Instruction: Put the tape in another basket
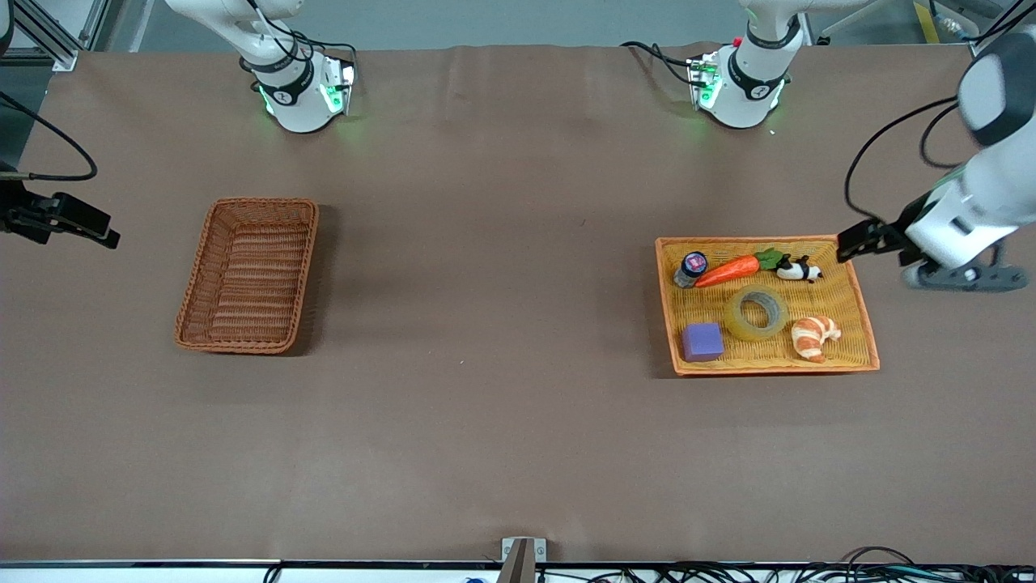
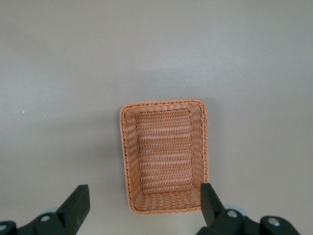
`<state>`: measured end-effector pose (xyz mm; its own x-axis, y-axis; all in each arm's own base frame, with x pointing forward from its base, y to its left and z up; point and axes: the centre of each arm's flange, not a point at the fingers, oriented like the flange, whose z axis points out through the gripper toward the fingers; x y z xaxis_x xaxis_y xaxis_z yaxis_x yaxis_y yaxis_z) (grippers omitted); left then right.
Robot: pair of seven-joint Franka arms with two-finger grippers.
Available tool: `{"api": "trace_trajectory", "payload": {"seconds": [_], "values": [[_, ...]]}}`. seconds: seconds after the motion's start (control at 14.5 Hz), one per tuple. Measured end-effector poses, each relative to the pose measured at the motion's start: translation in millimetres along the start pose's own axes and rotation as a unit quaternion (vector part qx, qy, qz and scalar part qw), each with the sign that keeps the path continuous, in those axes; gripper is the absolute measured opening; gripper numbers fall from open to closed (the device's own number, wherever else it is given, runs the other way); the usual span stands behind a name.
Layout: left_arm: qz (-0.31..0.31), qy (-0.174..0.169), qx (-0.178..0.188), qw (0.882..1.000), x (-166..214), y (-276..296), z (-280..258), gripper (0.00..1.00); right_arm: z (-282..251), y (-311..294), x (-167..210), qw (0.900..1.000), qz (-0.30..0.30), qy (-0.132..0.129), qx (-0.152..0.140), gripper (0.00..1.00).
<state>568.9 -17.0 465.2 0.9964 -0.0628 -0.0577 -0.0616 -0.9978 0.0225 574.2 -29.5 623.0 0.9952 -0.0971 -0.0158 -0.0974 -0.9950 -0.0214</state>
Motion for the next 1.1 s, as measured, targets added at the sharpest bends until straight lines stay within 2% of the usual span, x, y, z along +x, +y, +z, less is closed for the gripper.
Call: {"api": "trace_trajectory", "payload": {"seconds": [0.48, 0.76, 1.1], "values": [[-0.010, -0.050, -0.006, 0.999, 29, -13, 144, 1.00, 0, 0, 0, 1.000, 0.000, 0.000, 0.000, 1.00], [-0.015, -0.028, -0.005, 0.999, 18, -18, 205, 1.00, 0, 0, 0, 1.000, 0.000, 0.000, 0.000, 1.00], [-0.016, -0.027, -0.005, 1.000, 1, -18, 258, 0.98, 0, 0, 0, 1.000, 0.000, 0.000, 0.000, 1.00]]}}
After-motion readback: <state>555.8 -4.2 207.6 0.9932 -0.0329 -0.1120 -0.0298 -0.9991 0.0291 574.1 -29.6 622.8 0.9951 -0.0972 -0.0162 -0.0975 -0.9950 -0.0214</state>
